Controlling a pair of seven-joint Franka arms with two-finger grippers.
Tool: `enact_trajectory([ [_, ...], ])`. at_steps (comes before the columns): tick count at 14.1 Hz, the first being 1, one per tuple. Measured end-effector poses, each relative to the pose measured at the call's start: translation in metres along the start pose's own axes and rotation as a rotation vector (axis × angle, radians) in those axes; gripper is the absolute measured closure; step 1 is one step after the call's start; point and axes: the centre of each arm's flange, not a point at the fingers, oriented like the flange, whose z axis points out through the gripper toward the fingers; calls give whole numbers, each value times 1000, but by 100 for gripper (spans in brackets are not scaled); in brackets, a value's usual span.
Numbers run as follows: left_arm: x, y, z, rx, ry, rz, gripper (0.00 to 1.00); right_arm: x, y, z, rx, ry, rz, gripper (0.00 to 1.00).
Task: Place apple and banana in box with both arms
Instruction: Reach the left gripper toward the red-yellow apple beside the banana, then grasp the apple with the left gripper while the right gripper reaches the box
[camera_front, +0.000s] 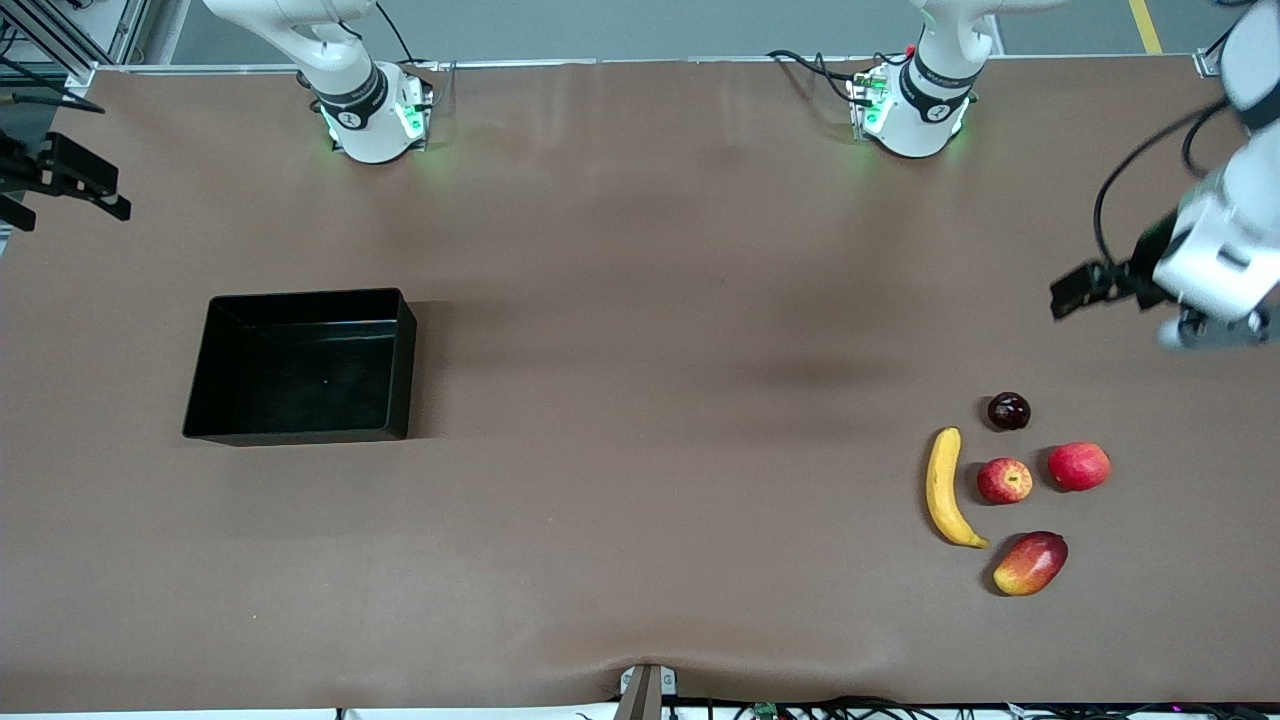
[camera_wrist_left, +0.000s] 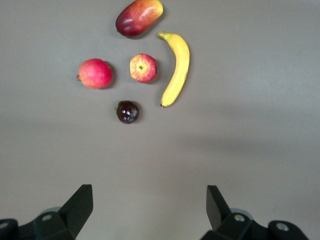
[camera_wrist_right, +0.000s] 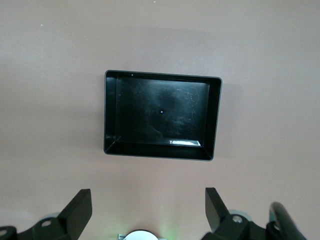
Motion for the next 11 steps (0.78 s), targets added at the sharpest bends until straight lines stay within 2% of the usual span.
enact_trajectory([
  [3, 42, -15, 67, 3, 10, -24, 0, 15, 4, 12, -6, -12, 4, 0],
  [6, 74, -15, 137, 55, 33, 1, 0, 36, 21, 50, 1, -83, 29, 0],
  [9, 92, -18, 197, 45, 29, -16, 0, 48, 55, 84, 14, -142, 72, 0],
  [11, 102, -22, 226, 32, 51, -42, 0, 53, 80, 109, 24, -179, 111, 0],
])
